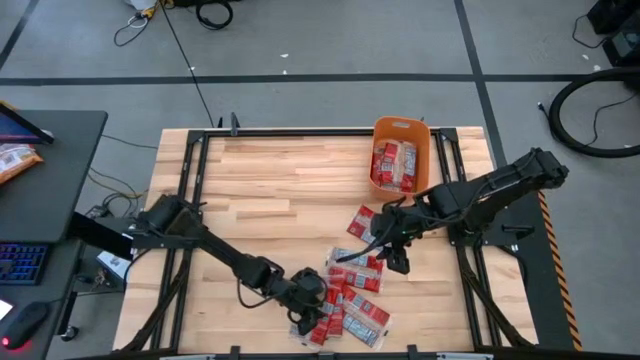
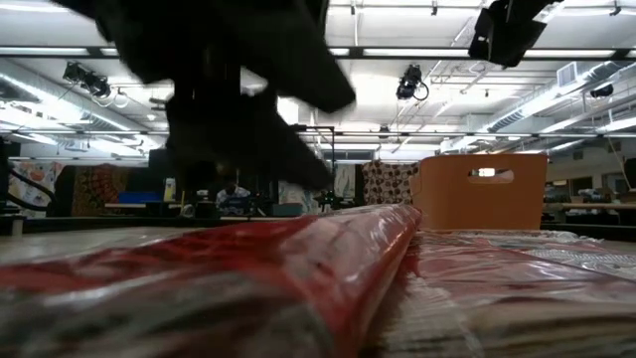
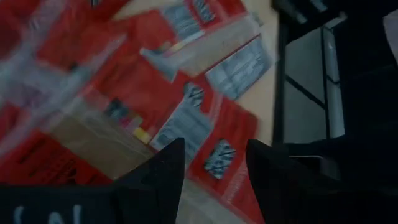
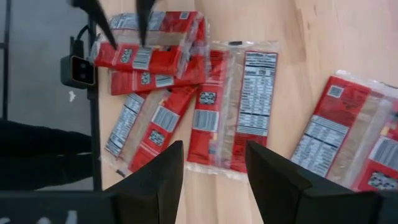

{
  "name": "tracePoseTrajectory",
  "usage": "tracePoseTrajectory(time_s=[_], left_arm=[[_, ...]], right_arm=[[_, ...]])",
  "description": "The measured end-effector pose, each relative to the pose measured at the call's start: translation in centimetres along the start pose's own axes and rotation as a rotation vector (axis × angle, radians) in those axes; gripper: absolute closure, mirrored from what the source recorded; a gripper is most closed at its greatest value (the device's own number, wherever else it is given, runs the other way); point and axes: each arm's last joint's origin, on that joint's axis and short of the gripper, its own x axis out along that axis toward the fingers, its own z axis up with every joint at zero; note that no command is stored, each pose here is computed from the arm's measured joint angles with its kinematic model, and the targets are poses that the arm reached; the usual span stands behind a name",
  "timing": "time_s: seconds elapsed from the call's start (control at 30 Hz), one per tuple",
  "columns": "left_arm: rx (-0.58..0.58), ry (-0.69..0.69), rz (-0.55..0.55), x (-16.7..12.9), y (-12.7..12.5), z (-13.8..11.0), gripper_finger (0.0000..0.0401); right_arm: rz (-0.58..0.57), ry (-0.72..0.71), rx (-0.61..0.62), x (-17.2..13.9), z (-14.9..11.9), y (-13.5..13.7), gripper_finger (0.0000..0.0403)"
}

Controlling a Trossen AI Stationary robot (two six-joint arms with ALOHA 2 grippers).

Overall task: Sort popcorn bags into baskets
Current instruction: Adjust the red popcorn bag on the table, then put the red popcorn bag into the orange bin

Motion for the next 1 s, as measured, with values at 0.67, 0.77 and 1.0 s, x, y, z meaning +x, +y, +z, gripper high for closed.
tracePoseTrajectory(time_s=[0.67, 0.77, 1.0], left_arm=[[-0.191, -0.036, 0.451, -1.4, 5.5, 2.5, 0.0226], [-0.144, -0.047, 0.456, -2.7, 5.4, 3.4, 0.0226], [0.011, 0.014, 0.413, -5.8, 2.9, 3.3, 0.0226]], right_arm=[[0.021, -0.014, 0.034, 0.0, -0.1, 0.6, 0.0227], [0.021, -0.025, 0.033, 0.0, 0.0, 0.7, 0.0227], [0.010, -0.034, 0.032, 0.0, 0.0, 0.6, 0.0227]])
